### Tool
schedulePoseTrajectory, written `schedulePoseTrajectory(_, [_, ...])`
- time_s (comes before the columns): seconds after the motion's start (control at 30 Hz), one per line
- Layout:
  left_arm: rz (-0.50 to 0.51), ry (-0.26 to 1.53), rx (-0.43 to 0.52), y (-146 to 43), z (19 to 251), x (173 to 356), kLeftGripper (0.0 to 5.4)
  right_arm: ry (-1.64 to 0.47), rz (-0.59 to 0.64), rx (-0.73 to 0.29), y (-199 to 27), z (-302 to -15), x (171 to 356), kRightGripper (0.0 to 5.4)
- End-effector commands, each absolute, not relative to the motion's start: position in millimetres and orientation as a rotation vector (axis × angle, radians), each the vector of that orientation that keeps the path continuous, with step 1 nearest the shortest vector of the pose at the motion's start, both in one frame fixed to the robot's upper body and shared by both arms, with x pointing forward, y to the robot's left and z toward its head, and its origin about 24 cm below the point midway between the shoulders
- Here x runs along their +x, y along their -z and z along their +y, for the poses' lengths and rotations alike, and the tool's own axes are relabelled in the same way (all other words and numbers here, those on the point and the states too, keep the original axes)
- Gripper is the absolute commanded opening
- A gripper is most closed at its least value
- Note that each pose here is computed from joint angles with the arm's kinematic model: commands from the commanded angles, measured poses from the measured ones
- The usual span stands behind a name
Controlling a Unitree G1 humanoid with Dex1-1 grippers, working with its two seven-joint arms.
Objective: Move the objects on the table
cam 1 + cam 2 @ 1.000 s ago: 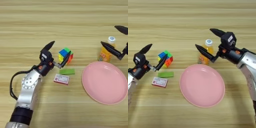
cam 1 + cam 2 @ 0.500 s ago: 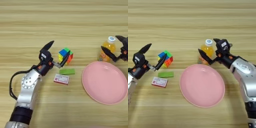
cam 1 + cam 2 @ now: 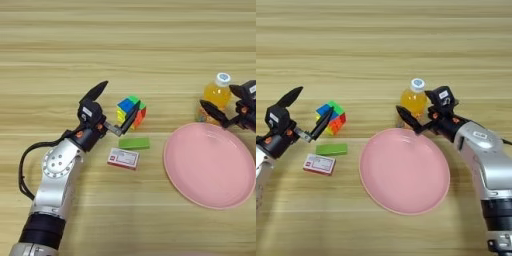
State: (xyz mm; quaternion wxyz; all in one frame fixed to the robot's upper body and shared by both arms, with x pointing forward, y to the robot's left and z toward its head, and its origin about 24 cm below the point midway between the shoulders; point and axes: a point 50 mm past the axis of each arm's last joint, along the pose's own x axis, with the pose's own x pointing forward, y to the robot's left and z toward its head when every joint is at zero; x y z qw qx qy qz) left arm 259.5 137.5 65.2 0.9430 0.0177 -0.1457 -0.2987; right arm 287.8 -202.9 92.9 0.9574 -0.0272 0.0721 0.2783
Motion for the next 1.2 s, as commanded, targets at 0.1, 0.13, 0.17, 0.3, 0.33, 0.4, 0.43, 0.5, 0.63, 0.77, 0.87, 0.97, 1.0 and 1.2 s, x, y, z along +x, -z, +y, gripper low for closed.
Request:
schedulePoseTrajectory(0.1, [-0.295,0.617,0.044,-64.9,137,261.4,5.40,-0.552,0.153,-0.007,-97,-206,297.2,4.33])
schedulePoseTrajectory(0.13, [-0.295,0.617,0.044,-64.8,137,261.5,5.40,-0.550,0.154,-0.012,-97,-207,298.0,4.28])
schedulePoseTrajectory(0.17, [-0.295,0.617,0.044,-64.8,137,261.6,5.40,-0.548,0.155,-0.019,-96,-207,298.6,4.09])
schedulePoseTrajectory(0.3, [-0.295,0.617,0.043,-64.8,137,262.0,5.40,-0.547,0.152,-0.036,-95,-207,300.2,3.67])
schedulePoseTrajectory(0.33, [-0.295,0.618,0.043,-64.8,137,262.1,5.40,-0.548,0.149,-0.036,-96,-206,300.6,3.63])
schedulePoseTrajectory(0.4, [-0.296,0.618,0.043,-64.8,137,262.3,5.40,-0.549,0.144,-0.036,-96,-206,301.2,3.63])
schedulePoseTrajectory(0.43, [-0.296,0.618,0.043,-64.8,137,262.3,5.40,-0.549,0.142,-0.038,-97,-206,301.4,3.63])
schedulePoseTrajectory(0.5, [-0.296,0.617,0.042,-64.7,137,262.3,5.40,-0.549,0.139,-0.040,-98,-205,301.7,3.63])
schedulePoseTrajectory(0.63, [-0.296,0.616,0.041,-64.6,137,262.1,5.40,-0.550,0.137,-0.054,-98,-204,301.8,3.63])
schedulePoseTrajectory(0.77, [-0.296,0.615,0.041,-64.4,137,262.0,5.40,-0.559,0.108,-0.075,-101,-200,302.1,3.63])
schedulePoseTrajectory(0.87, [-0.296,0.614,0.041,-64.4,137,261.9,5.40,-0.586,0.059,-0.078,-110,-193,302.0,3.63])
schedulePoseTrajectory(0.97, [-0.296,0.615,0.041,-64.3,137,261.8,5.40,-0.611,0.033,-0.086,-117,-186,302.4,3.63])
schedulePoseTrajectory(1.0, [-0.296,0.615,0.041,-64.3,137,261.8,5.40,-0.623,0.019,-0.091,-121,-182,302.8,3.63])
schedulePoseTrajectory(1.2, [-0.296,0.614,0.040,-64.1,137,261.8,5.40,-0.662,-0.035,-0.101,-137,-166,307.2,3.63])
